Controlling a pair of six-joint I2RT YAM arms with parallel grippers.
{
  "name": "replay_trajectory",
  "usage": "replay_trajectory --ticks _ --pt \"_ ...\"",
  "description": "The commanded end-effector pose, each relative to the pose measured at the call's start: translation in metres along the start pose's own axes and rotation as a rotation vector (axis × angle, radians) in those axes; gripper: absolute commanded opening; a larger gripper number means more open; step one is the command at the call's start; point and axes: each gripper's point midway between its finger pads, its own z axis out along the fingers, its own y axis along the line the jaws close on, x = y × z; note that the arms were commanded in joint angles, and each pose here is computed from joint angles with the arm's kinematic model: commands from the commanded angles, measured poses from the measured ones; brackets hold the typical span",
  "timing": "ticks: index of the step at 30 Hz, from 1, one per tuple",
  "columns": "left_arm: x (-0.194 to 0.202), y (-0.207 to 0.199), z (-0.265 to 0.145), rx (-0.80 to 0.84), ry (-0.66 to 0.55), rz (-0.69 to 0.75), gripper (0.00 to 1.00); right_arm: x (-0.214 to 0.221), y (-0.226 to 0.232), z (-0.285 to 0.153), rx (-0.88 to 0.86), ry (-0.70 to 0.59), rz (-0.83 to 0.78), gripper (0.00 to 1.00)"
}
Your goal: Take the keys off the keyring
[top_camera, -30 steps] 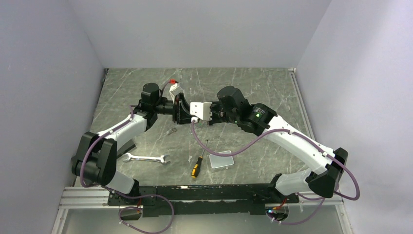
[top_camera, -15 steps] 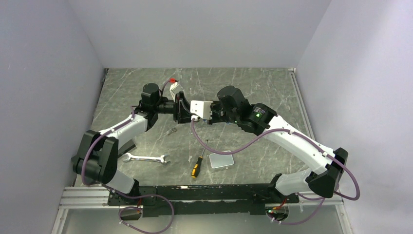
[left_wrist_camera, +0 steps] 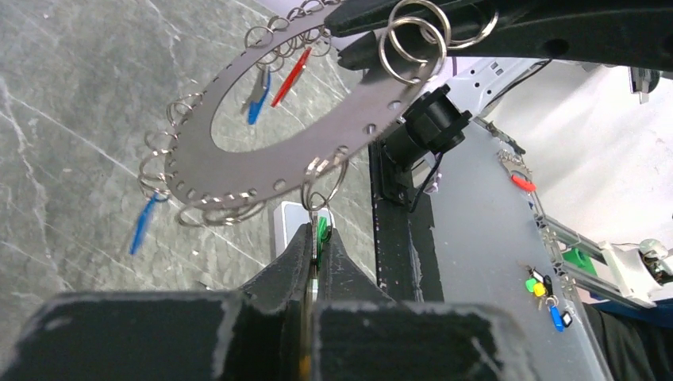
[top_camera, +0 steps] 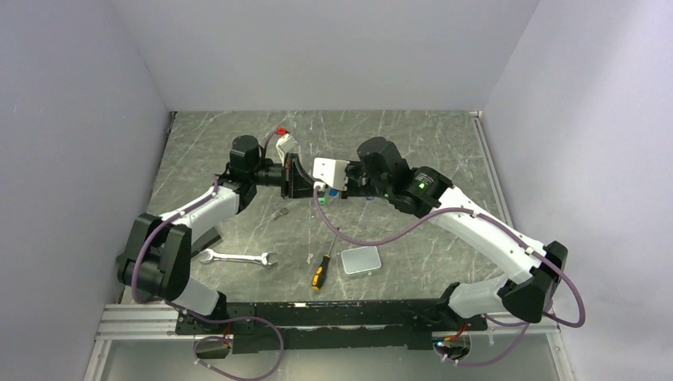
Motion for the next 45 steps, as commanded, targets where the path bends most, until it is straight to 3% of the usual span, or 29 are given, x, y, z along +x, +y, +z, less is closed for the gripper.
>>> replay_trajectory --ticks 1,3,16,24,31,39,45 --pt "-0.018 -0.017 -0.007 0.003 0.008 0.015 0.0 -0.007 -0.021 -0.012 0.085 -0.072 0.057 0.0" --pt "-0.013 -0.013 -0.01 -0.057 0.062 -0.04 0.0 -0.001 -0.017 -0.01 0.073 -0.076 0.077 0.0" --pt "-0.029 -0.011 -0.037 -0.315 0.202 0.091 0.0 0.003 0.025 0.005 -0.117 -0.219 0.296 0.0" --pt "-0.033 -0.028 -0.035 -0.252 0.194 0.136 0.0 0.003 0.042 0.007 -0.181 -0.297 0.403 0.0" --pt "-0.025 -0.049 -0.02 -0.126 0.226 0.089 0.0 0.018 0.045 0.019 -0.194 -0.321 0.489 0.0" --pt "-0.014 -0.046 -0.013 -0.118 0.24 0.005 0.0 0.028 0.027 0.047 -0.209 -0.333 0.53 0.17" --pt "0.008 -0.025 -0.007 -0.127 0.249 -0.103 0.0 0.041 0.027 0.066 -0.211 -0.335 0.515 0.18"
